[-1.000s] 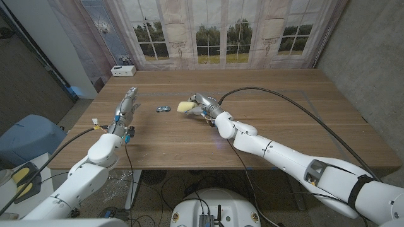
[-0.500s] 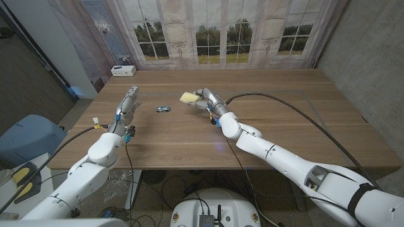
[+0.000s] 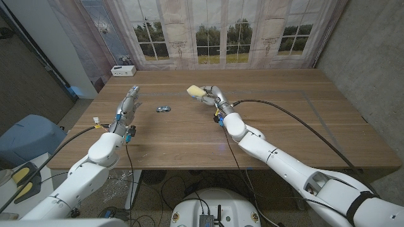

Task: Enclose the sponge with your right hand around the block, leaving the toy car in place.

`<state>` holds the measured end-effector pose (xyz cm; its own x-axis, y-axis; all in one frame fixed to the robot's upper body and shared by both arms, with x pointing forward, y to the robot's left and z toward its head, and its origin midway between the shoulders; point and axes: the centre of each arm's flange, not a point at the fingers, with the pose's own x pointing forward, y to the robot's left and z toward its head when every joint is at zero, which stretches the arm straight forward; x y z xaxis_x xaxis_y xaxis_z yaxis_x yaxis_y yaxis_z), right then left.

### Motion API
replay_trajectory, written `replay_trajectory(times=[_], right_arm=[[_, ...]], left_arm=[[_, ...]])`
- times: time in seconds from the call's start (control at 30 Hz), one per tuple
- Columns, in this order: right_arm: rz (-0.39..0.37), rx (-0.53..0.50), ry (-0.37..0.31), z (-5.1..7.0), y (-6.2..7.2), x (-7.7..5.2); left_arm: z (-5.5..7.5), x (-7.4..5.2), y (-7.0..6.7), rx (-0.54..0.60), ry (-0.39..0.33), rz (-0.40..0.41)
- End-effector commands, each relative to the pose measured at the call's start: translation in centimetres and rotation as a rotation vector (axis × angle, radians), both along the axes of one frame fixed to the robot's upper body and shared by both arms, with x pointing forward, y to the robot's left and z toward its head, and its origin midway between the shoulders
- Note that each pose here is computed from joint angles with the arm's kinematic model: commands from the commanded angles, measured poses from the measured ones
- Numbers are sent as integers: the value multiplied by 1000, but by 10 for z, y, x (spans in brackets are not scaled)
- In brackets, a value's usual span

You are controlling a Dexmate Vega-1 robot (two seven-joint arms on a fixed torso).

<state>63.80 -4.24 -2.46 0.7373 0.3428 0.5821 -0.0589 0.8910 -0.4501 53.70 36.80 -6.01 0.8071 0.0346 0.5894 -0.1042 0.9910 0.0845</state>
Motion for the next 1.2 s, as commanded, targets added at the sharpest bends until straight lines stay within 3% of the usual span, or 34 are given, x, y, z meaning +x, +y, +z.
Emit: replay_trajectory(times=[0.03,0.73,1.2], right_arm=[[79,188,82,-3,-17,6],[229,500,217,-6,-36,15],[290,651,253,-9,-44,9]], left_arm=[[3,1,-3,13,-7,-6],[11,13,-2,20,-16,-21],[18,15,5,39,-19,-40]])
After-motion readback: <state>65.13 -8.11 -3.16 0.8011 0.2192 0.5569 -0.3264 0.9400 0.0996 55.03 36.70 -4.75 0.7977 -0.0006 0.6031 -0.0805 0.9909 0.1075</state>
